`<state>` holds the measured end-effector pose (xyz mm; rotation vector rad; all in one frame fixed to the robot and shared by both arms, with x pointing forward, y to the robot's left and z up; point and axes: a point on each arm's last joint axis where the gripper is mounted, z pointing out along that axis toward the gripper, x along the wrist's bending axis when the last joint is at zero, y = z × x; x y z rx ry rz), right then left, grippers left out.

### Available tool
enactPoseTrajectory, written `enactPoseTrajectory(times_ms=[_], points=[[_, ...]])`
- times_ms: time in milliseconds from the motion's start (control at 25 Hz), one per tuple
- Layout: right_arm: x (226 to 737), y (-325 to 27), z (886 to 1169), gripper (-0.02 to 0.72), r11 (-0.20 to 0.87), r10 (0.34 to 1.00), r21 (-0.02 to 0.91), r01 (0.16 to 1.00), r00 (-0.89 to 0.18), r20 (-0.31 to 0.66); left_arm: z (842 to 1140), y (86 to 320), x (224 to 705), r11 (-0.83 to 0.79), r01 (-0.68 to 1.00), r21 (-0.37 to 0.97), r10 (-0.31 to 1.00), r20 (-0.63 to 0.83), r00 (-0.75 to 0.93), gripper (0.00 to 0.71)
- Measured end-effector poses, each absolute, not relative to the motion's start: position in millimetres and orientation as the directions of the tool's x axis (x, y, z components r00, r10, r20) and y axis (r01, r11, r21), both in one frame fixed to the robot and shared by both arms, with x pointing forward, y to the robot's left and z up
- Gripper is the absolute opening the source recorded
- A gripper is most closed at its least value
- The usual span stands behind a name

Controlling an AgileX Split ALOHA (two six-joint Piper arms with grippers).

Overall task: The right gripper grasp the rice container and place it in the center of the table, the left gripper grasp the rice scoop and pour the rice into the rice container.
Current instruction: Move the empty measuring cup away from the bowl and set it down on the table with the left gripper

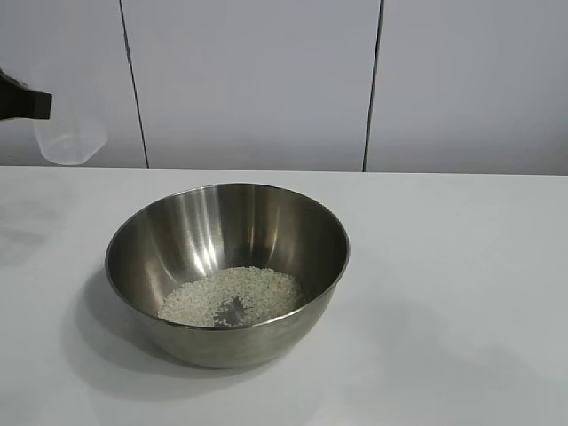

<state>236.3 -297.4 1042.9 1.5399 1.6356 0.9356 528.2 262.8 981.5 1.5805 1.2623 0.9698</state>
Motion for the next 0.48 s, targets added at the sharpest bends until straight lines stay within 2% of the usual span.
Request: enactPoseTrajectory(times_ms=[200,320,480], points=[[236,-297,1043,0.421,0.035,0.998,0.866,0.498,-0.055,-0.009,956,300,507,0.108,0.319,0.942,0.988,-0.138,0.073,0.009],[236,-297,1043,0.421,0.035,0.998,0.866,0.499,-0.055,-0.009,933,310,495,0.128,0.313,0.941,0.984,-0.159,0.075,0.009],[236,-297,1043,0.421,0.035,0.998,0.866,0.499,-0.055,-0.009,901,310,491,0.093,0.313,0.945,0.979,-0.144,0.145,0.009]])
